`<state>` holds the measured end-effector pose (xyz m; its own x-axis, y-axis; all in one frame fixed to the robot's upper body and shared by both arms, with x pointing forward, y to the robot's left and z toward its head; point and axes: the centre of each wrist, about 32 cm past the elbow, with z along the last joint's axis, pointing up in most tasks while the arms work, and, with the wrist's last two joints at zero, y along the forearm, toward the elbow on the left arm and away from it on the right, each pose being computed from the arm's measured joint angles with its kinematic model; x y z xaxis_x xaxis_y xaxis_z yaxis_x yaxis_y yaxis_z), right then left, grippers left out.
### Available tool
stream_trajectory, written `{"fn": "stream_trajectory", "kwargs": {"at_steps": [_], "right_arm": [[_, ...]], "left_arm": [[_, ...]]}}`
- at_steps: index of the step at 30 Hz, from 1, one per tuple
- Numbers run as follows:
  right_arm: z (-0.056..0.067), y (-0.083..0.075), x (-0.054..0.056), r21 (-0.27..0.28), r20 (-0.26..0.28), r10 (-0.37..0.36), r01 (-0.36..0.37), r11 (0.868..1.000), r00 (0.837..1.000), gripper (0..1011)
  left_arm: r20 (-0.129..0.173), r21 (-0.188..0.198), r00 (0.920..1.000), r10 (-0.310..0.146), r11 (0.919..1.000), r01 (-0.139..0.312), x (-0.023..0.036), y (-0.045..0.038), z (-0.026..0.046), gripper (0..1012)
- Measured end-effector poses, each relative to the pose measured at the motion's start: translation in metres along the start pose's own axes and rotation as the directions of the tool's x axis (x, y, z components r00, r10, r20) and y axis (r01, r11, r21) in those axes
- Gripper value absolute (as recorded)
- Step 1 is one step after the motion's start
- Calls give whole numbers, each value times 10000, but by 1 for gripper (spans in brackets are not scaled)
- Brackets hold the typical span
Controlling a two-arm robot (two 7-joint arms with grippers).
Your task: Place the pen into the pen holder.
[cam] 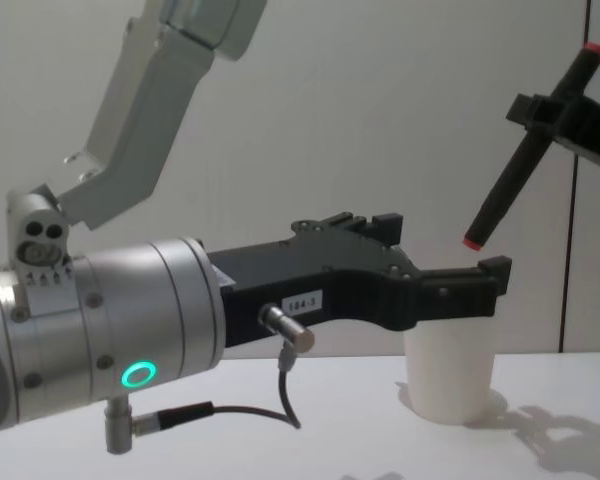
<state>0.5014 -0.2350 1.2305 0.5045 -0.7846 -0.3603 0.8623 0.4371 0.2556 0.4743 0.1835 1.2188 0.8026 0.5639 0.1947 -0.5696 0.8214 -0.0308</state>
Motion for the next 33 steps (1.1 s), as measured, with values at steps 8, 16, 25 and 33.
{"fn": "stream_trajectory", "kwargs": {"at_steps": [8,16,25,33], "right_arm": [[-58,91,28,83,1500,52,-65,9999,9887,201],[-179,178,31,-10,2957,135,-139,9999,9552,201],[-328,256,28,-201,3859,108,-33,9998,9225,201],[-444,312,35,-384,4191,97,71,9992,9079,201]], "left_arm": [[-1,-1,10000,-1,10000,1,0,0,0,1001],[-1,-1,10000,-1,10000,1,0,0,0,1001],[0,-1,10000,0,10000,0,0,0,0,1001],[0,-1,10000,0,10000,0,0,0,0,1001]]}}
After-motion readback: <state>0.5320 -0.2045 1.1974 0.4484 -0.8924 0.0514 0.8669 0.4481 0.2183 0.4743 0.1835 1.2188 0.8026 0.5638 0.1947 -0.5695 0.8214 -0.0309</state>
